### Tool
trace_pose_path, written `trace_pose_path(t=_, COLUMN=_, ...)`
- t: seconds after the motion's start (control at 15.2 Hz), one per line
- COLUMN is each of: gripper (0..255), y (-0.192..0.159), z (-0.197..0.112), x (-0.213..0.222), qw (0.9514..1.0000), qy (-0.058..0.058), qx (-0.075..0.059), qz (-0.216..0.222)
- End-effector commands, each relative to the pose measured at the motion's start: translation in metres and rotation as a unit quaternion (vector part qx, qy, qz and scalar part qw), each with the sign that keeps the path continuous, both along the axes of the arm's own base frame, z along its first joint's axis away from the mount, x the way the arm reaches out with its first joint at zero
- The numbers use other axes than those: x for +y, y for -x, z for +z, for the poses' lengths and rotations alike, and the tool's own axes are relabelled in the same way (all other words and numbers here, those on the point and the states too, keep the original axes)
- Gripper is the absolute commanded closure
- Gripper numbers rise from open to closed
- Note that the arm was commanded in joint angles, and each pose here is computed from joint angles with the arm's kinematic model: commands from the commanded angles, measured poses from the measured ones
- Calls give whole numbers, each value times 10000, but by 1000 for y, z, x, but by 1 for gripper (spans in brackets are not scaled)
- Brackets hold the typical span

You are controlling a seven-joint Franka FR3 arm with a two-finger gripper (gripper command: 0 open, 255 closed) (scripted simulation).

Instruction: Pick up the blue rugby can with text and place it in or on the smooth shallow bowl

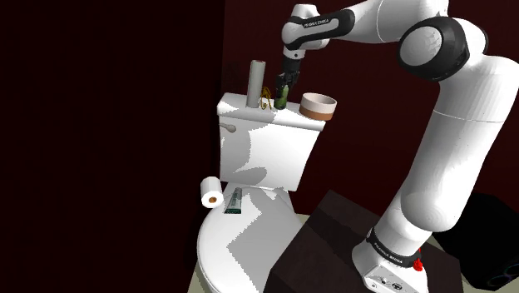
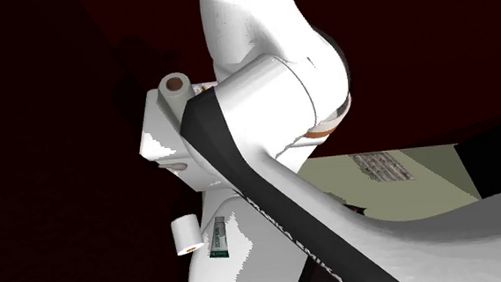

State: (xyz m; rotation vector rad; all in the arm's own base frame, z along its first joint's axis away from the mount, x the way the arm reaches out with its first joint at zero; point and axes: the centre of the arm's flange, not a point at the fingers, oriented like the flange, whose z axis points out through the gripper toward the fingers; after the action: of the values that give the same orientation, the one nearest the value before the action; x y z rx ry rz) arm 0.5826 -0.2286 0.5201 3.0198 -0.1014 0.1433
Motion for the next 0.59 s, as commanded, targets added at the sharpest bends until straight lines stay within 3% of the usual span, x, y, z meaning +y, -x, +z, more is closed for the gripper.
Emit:
trace_pose_path(t=0.0, gripper=255, y=1, z=10, x=0, qw=10000, qy=0, qx=-1, qz=0)
trace_pose_path(t=0.53, gripper=255, y=1, z=53, x=0, qw=10000, qy=0, qx=-1, qz=0)
